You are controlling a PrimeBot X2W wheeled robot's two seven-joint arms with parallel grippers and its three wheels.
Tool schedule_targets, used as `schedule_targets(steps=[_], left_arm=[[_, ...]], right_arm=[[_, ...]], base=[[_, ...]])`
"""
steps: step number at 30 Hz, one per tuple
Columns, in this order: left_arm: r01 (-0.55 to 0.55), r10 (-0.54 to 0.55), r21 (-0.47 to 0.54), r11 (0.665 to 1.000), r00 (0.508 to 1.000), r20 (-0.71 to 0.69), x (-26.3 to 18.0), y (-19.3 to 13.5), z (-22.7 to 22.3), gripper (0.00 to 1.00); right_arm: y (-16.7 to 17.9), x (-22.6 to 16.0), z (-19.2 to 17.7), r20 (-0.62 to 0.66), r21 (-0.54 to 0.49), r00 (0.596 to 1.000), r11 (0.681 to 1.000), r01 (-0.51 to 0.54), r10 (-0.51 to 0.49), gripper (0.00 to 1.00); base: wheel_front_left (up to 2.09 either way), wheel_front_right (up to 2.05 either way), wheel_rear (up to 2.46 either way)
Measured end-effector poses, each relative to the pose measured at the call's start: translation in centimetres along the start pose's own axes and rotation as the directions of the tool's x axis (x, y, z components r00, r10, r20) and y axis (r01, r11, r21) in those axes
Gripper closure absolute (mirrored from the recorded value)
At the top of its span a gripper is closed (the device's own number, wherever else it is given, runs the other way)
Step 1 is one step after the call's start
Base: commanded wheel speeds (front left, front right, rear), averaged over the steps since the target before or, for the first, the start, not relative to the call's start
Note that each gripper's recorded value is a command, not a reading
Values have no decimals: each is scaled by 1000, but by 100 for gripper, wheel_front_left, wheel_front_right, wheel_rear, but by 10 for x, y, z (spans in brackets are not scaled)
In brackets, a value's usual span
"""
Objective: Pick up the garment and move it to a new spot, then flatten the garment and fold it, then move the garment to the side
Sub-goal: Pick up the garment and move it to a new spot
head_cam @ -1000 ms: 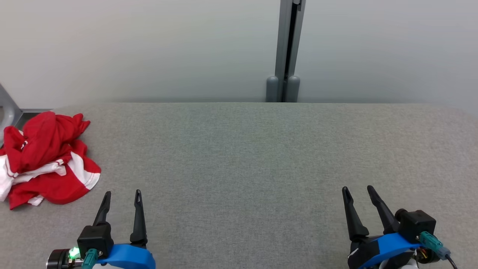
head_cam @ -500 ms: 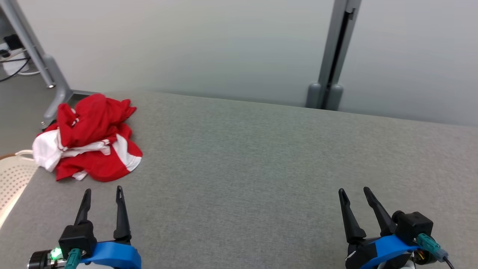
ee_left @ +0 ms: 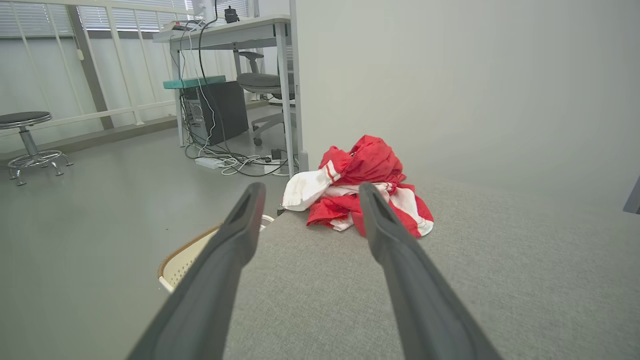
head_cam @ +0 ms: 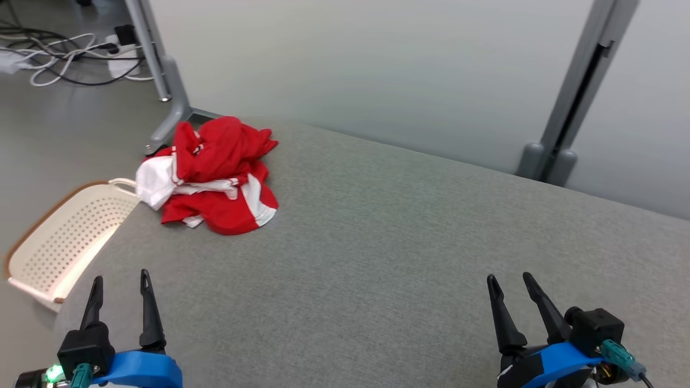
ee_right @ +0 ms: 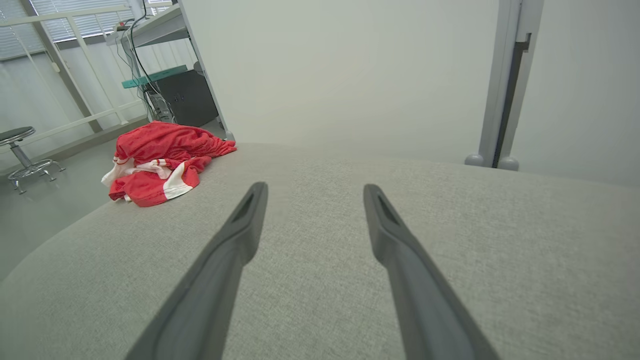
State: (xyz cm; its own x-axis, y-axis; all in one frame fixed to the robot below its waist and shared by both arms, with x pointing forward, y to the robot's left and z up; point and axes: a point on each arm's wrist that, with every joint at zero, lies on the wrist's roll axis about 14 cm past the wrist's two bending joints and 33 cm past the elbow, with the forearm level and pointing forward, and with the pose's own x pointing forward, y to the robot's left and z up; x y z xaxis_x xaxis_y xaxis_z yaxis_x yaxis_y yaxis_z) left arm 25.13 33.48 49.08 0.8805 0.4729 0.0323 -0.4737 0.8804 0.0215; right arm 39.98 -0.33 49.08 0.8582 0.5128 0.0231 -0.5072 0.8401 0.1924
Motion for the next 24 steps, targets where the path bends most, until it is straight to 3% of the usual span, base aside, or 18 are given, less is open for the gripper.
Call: schedule_targets(steps=[12,24], left_arm=[[-161,161,0,987,987,-13,-33,54,-6,0],[-162,162,6,987,986,-28,-33,54,-10,0]], right_arm=[[33,12,-5,-17,-2,995,995,-98,98,0],[33,12,-8,-25,4,995,995,-100,100,0]], base=[[0,0,0],[0,0,0]])
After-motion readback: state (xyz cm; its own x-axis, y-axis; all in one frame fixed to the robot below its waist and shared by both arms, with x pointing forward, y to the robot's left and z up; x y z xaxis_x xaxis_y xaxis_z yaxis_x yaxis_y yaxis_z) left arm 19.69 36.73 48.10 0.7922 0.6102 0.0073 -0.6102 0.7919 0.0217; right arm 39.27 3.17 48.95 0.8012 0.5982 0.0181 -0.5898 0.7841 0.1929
